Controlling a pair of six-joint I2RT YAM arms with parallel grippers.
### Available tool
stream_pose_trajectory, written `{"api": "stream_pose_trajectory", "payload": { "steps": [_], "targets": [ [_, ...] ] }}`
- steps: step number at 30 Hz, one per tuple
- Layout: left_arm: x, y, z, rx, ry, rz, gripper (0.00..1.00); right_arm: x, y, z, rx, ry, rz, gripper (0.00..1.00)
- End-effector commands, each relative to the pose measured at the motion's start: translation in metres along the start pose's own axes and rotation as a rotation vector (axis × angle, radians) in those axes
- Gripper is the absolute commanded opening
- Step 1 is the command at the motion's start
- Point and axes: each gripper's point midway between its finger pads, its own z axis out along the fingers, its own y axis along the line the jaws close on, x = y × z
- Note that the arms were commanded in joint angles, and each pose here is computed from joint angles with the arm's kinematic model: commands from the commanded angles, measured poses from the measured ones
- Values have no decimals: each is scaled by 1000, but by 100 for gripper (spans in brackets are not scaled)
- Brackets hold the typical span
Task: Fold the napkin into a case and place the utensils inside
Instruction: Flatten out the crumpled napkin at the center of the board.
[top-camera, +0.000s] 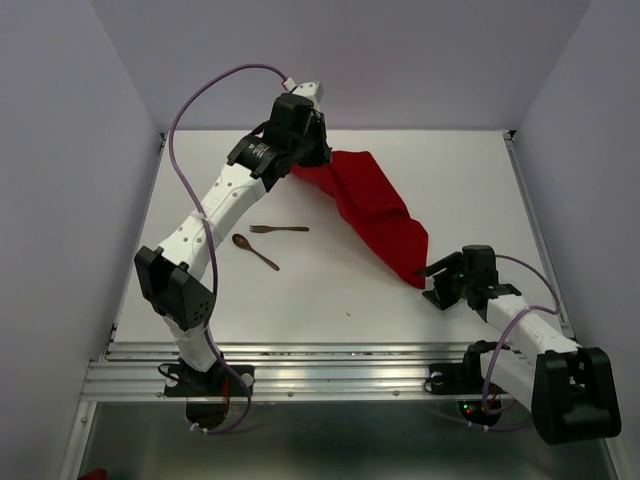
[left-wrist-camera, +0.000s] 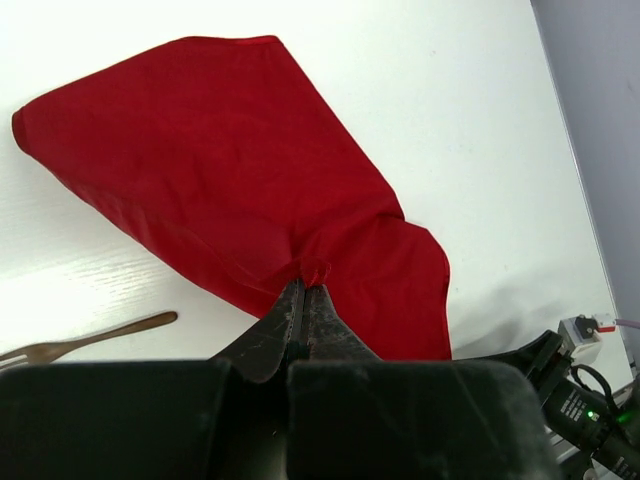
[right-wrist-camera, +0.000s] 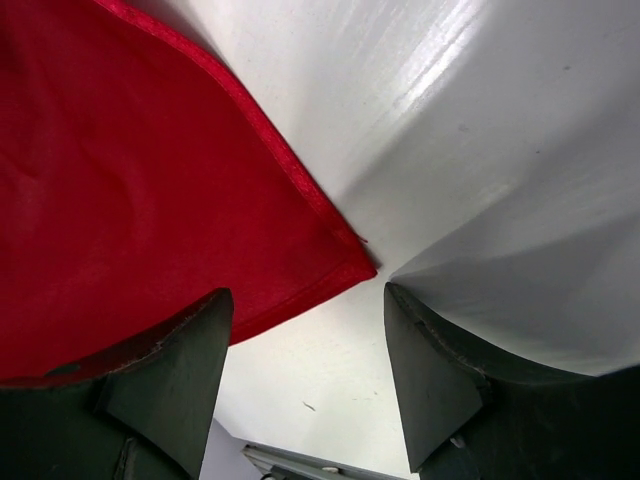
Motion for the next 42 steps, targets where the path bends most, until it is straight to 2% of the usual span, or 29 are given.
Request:
{"api": "stream_pose_trajectory", "payload": {
  "steps": [1, 12, 15, 20, 25, 34, 36, 42],
  "targets": [
    [-16, -9, -11, 29, -47, 6, 0, 7, -33, 11, 87, 2, 42, 68],
    [-14, -10, -11, 39, -40, -7, 0, 22, -32, 7, 29, 61, 113, 68],
    [-13, -12, -8, 45, -41, -9, 0, 39, -26, 1, -25, 121, 142, 66],
    [-11, -12, -2, 44, -29, -12, 0, 35, -17, -8, -60, 82, 151, 70],
    [-12, -12, -1, 49, -42, -5, 0, 44, 1, -8, -124, 129, 151, 70],
    [-1, -12, 1, 71, -26, 3, 0, 48, 62, 1, -229, 116, 137, 72],
    [-2, -11, -2, 66, -26, 9, 0, 43, 69, 3, -262, 83, 157, 71],
    [-2, -11, -7, 67, -26, 24, 0, 54, 72, 12, -238, 98, 171, 72]
  ]
}}
